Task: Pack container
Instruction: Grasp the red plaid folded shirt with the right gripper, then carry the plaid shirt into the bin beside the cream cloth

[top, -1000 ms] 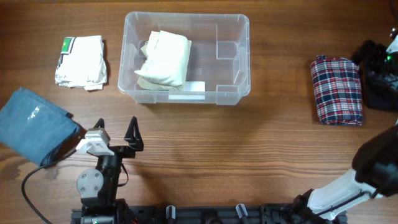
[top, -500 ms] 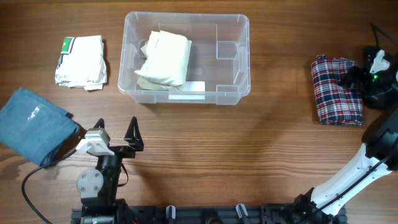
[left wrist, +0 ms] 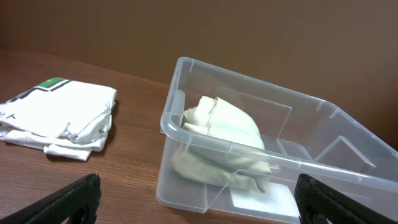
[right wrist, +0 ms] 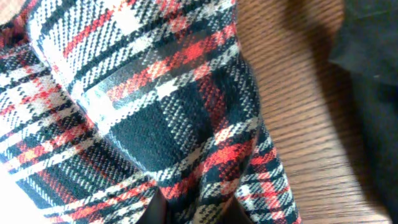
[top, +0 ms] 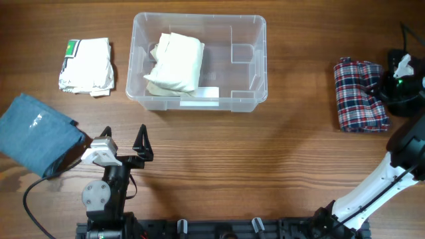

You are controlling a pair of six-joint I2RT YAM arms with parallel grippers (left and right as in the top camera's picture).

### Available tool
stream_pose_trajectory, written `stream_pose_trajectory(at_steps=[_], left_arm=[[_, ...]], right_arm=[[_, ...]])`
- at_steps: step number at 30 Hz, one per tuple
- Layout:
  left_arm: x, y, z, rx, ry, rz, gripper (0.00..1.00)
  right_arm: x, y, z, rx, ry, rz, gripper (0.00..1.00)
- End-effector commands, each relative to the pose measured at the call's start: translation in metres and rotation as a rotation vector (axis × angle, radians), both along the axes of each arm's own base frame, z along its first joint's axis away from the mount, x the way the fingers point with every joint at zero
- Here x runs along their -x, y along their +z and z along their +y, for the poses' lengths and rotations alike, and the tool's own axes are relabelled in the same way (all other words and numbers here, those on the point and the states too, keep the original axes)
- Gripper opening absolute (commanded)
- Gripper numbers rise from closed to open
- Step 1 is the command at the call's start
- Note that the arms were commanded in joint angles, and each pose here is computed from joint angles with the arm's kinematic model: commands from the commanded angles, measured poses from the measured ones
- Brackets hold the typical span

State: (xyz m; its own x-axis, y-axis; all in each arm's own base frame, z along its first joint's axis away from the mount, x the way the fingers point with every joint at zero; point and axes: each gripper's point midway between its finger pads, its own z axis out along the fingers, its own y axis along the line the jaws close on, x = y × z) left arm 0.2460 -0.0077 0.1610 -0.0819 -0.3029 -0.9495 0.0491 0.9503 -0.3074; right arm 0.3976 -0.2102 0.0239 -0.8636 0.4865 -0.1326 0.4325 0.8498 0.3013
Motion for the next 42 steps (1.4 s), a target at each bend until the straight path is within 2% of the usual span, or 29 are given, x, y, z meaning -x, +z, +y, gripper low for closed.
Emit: stream_pose_trajectory(at_steps=[1,5,9,17,20,25,30,36,42], left_arm=[[0.000,-0.002,0.000,-0.019,-0.005,0.000,1.00],[0.000,-0.002,0.000,-0.020,-0.005,0.000,1.00],[0.000,-0.002,0.000,-0.020,-0.005,0.000,1.00],[0.000,-0.002,0.000,-0.020,-0.005,0.000,1.00],[0.000,-0.002,0.000,-0.019,-0.005,0.000,1.00],[0.000,-0.002,0.000,-0.020,-0.005,0.000,1.00],[0.000,-0.002,0.000,-0.020,-0.004,0.000,1.00],[0.000,-0.002,0.000,-0.020,-0.004,0.000,1.00],[0.000,-0.002,0.000,-0.019,-0.005,0.000,1.00]], right_arm=[[-0.027,0.016,0.039,-0.044,0.009,-0.009,0.04],[-0.063,0.098,0.078,-0.101,0.032,-0.175,0.04],[-0.081,0.196,0.121,-0.078,0.047,-0.351,0.04],[-0.062,0.354,0.209,-0.128,0.031,-0.710,0.04],[-0.053,0.384,0.250,-0.202,0.019,-0.762,0.04],[-0.055,0.369,0.310,-0.280,-0.159,-0.660,0.04],[-0.066,0.332,0.363,-0.233,-0.196,-0.592,0.04],[-0.094,0.259,0.411,-0.231,-0.110,-0.463,0.04],[-0.109,0.189,0.433,-0.219,-0.004,-0.344,0.04]])
